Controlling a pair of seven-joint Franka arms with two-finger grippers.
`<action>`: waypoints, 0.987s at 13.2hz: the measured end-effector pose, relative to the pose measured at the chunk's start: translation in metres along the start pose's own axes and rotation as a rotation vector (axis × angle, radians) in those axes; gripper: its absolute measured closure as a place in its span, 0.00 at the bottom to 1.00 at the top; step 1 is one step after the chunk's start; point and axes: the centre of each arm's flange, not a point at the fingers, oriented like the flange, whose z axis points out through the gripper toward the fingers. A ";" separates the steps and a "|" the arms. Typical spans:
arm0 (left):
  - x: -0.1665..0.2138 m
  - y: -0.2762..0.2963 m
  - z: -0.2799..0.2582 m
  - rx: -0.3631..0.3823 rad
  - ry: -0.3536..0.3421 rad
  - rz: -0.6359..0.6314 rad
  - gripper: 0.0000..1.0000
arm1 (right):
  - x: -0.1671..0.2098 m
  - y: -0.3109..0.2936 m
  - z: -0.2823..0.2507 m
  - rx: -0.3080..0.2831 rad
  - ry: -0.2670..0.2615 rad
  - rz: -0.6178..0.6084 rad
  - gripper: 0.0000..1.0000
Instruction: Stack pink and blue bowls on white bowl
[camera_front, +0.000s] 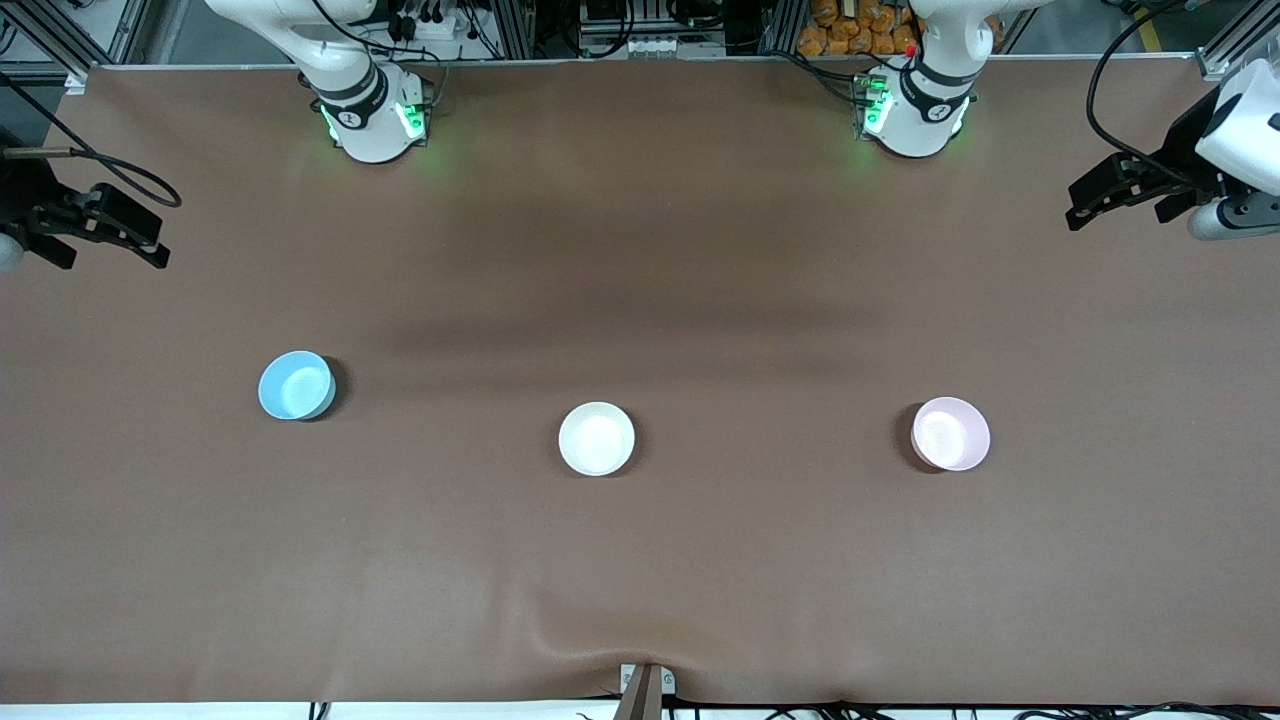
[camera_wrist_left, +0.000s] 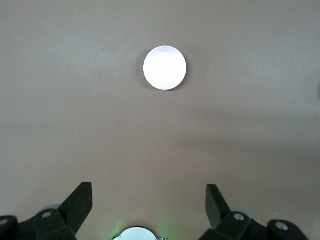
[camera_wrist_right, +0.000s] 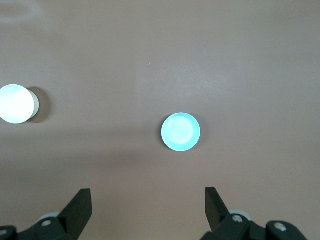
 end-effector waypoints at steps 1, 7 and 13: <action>0.000 0.000 0.000 0.000 -0.002 0.000 0.00 | 0.000 0.000 0.000 0.000 0.000 0.000 0.00; 0.000 -0.006 0.000 0.000 -0.008 -0.011 0.00 | 0.000 0.000 0.000 0.000 0.000 0.000 0.00; 0.001 -0.005 0.002 0.001 -0.016 -0.008 0.00 | 0.000 0.000 0.000 0.000 0.000 0.000 0.00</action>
